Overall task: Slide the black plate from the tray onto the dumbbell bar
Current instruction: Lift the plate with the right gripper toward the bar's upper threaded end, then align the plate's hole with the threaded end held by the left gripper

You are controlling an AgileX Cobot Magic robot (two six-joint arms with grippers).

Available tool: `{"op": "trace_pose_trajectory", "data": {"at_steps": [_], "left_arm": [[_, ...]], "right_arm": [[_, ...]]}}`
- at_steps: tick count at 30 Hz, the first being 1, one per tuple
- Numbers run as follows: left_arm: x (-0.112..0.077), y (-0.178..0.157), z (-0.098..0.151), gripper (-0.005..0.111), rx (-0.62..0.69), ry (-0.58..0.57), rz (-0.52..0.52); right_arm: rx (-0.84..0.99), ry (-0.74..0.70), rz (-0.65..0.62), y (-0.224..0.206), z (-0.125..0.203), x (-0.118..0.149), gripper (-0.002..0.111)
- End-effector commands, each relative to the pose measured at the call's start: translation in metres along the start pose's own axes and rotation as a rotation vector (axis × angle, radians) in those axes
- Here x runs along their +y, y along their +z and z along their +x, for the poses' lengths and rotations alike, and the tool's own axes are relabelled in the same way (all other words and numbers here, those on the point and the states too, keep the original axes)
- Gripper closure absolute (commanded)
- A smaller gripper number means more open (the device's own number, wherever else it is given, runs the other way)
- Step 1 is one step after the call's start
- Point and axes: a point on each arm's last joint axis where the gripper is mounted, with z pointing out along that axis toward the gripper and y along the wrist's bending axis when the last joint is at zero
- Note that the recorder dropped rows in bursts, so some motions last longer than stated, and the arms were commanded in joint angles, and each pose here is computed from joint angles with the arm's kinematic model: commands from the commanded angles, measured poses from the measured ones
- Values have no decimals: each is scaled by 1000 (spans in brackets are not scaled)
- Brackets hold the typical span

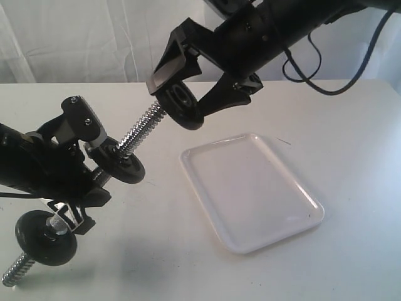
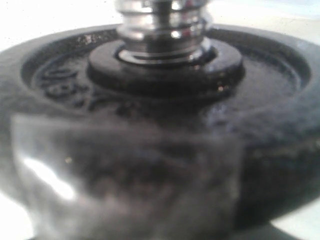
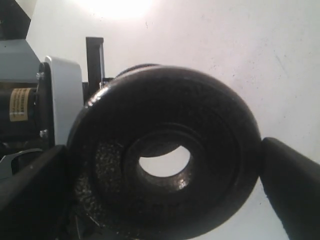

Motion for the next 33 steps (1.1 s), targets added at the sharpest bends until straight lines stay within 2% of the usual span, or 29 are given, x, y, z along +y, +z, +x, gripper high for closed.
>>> {"op": "trace_pose_trajectory", "data": {"at_steps": [1,13,22,33], "left_arm": [[8,-21,-18,107,-139,-32,-103],[7,-20,-18,107,-137,-32,-99],[4,-20,-16,107,-115,-31,-66],[4,-20,-16,107,-112,-12,-62]], "right_arm": [[-21,-4,-66,4,-2,9,108],[-21,-12,-89,10,-5,4,108],[-81,-52,-82,-7,-17,10,108],[-79,-53,-64,-8,-17,8,108]]}}
